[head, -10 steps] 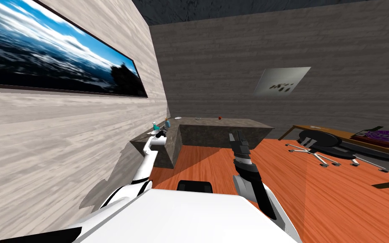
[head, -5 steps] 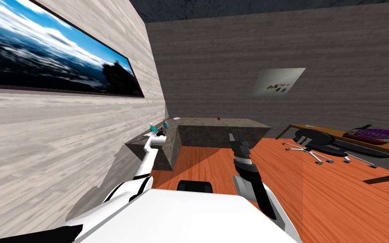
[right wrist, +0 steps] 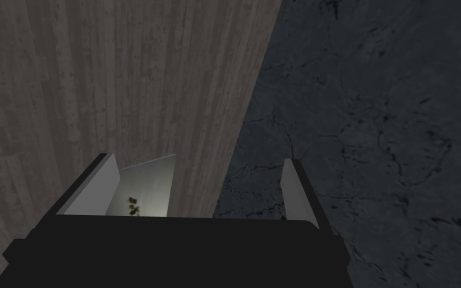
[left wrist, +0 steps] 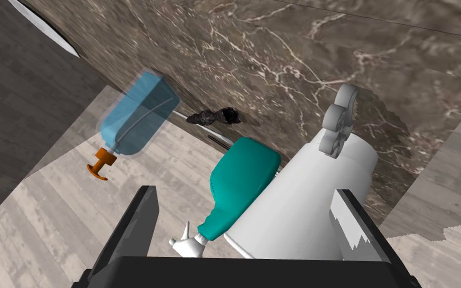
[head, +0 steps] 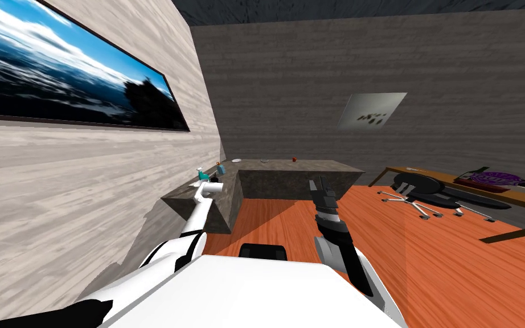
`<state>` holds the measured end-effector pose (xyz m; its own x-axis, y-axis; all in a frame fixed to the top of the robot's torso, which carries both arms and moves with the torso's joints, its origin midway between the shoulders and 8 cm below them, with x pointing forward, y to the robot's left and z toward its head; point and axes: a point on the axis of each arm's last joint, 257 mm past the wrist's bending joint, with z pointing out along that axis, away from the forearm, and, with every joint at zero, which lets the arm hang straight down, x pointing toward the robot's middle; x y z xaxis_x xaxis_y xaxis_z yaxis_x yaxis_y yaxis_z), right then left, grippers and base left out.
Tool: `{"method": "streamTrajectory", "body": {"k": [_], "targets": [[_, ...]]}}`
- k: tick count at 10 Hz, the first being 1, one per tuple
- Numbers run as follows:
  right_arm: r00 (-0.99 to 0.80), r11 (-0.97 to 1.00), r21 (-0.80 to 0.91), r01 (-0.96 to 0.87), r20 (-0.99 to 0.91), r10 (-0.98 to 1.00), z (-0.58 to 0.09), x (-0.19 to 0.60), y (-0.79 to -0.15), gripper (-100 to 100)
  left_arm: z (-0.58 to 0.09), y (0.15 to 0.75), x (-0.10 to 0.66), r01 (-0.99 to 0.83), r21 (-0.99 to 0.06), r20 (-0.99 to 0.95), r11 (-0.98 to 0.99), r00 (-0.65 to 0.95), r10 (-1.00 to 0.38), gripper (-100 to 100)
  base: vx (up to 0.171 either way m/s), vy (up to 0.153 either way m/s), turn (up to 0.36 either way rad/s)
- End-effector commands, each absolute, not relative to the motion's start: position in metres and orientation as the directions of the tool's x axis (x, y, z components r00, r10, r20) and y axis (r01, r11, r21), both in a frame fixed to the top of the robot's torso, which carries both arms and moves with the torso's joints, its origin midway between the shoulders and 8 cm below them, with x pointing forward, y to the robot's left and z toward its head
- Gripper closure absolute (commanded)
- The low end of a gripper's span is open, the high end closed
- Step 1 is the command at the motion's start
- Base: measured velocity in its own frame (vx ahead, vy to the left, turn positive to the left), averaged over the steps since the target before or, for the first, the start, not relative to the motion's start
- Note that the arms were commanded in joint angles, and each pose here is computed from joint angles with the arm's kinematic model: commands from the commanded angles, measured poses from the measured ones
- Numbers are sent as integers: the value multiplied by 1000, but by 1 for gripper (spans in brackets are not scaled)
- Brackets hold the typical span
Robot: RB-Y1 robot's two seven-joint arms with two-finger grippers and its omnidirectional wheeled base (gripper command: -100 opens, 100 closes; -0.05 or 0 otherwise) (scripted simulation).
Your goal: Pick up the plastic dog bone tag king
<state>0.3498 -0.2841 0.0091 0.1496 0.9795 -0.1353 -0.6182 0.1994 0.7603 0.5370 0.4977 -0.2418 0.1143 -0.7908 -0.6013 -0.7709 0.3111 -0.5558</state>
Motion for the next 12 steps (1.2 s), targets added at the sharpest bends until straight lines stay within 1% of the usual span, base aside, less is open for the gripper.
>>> {"method": "streamTrajectory", "body": {"k": [1,6,8,9,10,11,12], "targets": [[150,199,760,-618,-135,979,9,350,-284,0,-255,502,525,-808,-518,-595,280,105,-797,-100,59,7,-37],[150,199,760,-618,-135,979,9,350,-284,0,-287,530,486,-915,-371,-572,157,92,-815,-100,62,10,-45],[150,199,760,-618,-135,979,9,350,-284,0,-301,537,468,-946,-306,-558,110,85,-825,-100,57,14,-36],[150,199,760,-618,-135,979,9,350,-284,0,-303,536,466,-949,-297,-555,104,84,-827,-100,49,16,-26],[150,199,760,-618,-135,979,9,350,-284,0,-309,543,453,-965,-253,-548,69,83,-833,-100,57,26,-42],[150,199,760,-618,-135,979,9,350,-284,0,-310,542,452,-966,-248,-546,66,83,-834,-100,54,21,-22],[150,199,760,-618,-135,979,9,350,-284,0,-315,548,439,-978,-204,-537,33,84,-839,-100,58,21,-46]]}}
